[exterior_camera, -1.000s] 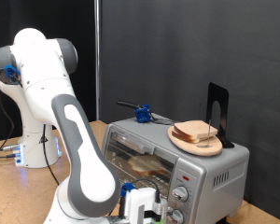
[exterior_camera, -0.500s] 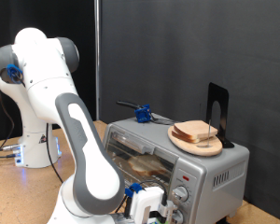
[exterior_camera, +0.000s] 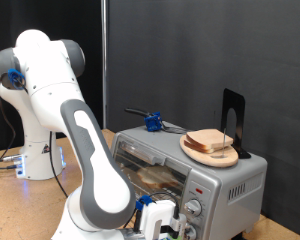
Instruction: Make a piece of toast with the oven
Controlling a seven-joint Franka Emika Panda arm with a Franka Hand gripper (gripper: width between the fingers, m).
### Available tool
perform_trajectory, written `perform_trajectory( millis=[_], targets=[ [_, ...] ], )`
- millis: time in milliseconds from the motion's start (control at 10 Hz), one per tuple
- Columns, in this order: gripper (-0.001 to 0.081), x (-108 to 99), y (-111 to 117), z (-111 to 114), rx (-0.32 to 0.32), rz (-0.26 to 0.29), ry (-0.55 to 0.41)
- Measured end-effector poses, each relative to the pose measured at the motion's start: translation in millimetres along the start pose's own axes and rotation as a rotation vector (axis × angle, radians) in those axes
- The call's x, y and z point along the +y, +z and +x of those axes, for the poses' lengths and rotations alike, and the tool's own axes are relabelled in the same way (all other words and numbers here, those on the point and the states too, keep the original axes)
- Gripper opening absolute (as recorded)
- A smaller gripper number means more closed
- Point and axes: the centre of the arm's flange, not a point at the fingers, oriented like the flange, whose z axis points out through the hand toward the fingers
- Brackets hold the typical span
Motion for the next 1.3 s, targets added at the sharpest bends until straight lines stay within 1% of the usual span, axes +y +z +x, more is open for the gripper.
perform_trajectory(
  millis=[200,300,400,500,700,800,900,1300],
  targets=[
    [0.0399,-7,1,-4,-0.015,0.005,-0.01],
    [0.0399,-11,1,-7,-0.022,0.007,-0.015],
    [0.0215,-15,1,-10,-0.028,0.01,-0.019],
    [0.0096,-17,1,-12,-0.032,0.012,-0.02],
    [0.0097,-17,1,-12,-0.031,0.015,-0.02],
    [0.0097,-17,1,-12,-0.031,0.017,-0.043],
    [0.0097,-16,1,-12,-0.03,0.023,-0.109],
    [0.0099,-15,1,-12,-0.04,0.049,-0.441]
  ],
)
